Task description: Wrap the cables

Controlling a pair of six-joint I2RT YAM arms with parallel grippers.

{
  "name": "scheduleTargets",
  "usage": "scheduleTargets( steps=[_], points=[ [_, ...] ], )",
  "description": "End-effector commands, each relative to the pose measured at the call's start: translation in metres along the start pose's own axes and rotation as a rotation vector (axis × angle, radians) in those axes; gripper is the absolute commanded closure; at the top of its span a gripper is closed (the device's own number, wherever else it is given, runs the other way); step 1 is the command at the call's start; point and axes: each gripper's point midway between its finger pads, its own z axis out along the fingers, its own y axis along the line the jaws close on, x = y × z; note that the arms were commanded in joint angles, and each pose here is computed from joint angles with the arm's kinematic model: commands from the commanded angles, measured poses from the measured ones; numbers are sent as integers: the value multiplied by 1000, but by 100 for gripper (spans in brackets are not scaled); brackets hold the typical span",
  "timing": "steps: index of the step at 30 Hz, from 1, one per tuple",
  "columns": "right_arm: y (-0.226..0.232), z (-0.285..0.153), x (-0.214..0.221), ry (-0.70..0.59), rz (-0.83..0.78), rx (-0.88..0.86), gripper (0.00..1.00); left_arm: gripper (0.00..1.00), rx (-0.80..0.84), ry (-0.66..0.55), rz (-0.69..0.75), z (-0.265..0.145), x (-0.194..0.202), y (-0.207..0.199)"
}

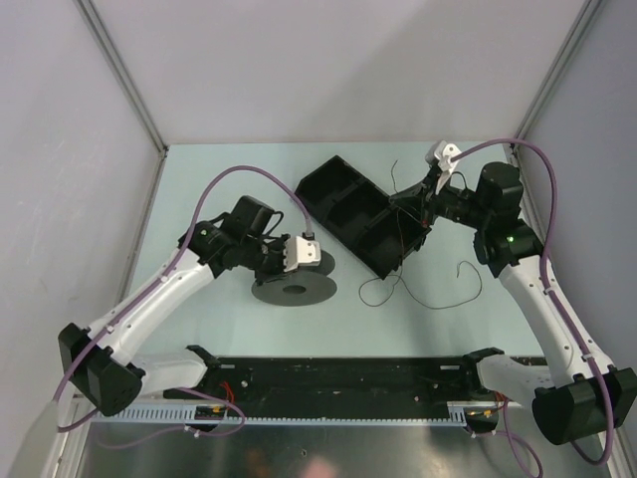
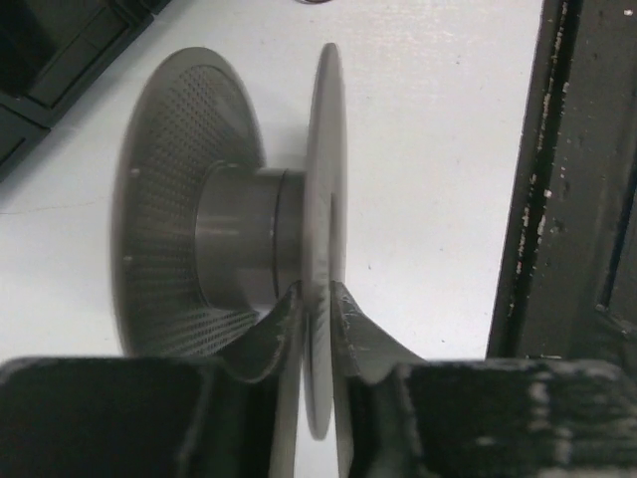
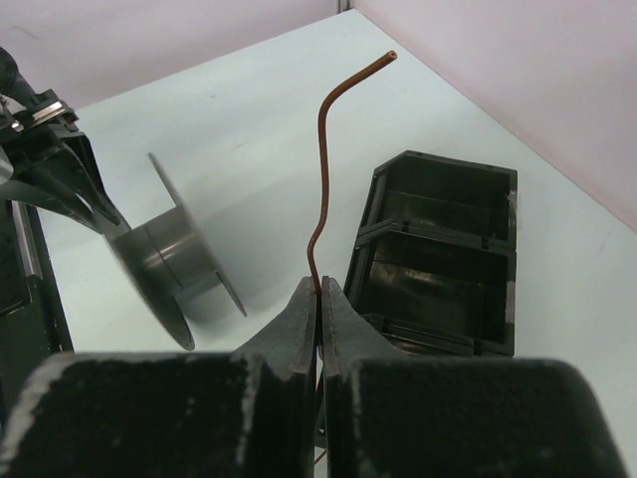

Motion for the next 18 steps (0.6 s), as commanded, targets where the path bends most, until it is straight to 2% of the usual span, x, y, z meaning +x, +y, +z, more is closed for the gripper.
scheduleTargets(
  steps=[1,5,11,18],
  points=[
    [2,-3,-4,-4,-47,5,100,74,-17,-36,67,4,-14,12],
    [4,-4,-2,4,-54,1,100,59,-16,-31,72,5,-16,17],
    [5,-5,-1,9,-62,0,100,53,-18,-33,78,5,-19,19],
    [6,-4,1,14,-58,-3,100,37,-28,-51,76,-1,-23,18]
  ],
)
